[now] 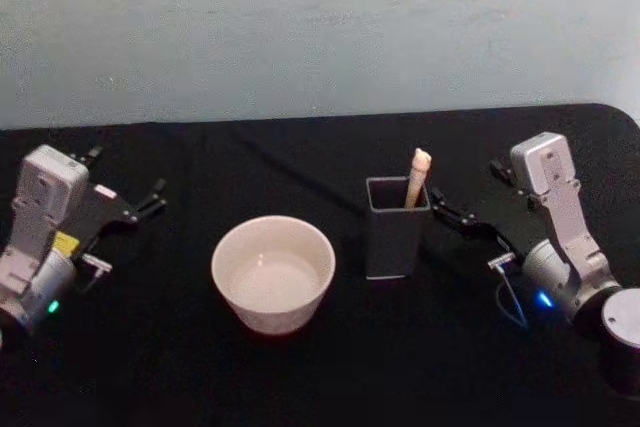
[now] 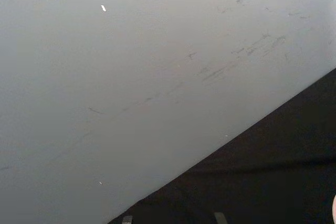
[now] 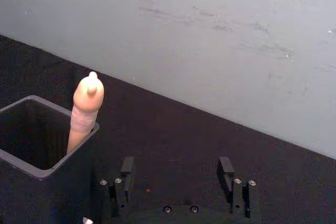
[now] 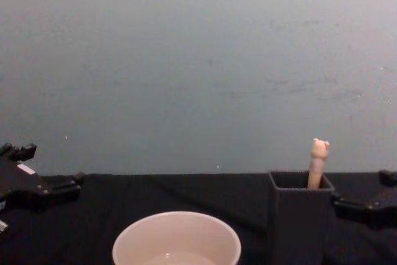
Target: Pick up the stirring spoon with one hand, stir inside the cup, then place it back in its original position.
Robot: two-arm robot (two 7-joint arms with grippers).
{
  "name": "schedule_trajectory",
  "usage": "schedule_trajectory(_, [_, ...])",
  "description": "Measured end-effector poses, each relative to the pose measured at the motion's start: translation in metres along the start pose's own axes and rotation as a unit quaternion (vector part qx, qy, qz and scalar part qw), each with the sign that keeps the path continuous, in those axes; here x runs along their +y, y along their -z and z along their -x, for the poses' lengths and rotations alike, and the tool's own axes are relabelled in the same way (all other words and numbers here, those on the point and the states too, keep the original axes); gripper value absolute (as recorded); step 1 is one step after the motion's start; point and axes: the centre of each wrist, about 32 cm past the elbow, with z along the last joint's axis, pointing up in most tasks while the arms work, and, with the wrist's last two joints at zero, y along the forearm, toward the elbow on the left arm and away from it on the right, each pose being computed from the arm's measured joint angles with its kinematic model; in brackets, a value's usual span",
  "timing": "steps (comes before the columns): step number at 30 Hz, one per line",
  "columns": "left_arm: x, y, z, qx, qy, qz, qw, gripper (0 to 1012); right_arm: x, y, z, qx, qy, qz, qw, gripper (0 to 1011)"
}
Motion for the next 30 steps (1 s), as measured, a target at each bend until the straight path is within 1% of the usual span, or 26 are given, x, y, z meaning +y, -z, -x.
schedule_trajectory(30, [0.0000,0.0000,0.0000,0.000,0.000,0.000,1.0000,1001,-0.0002,-0.0023,-0.0018,0.002,0.002,-0.007,1.0000,1000])
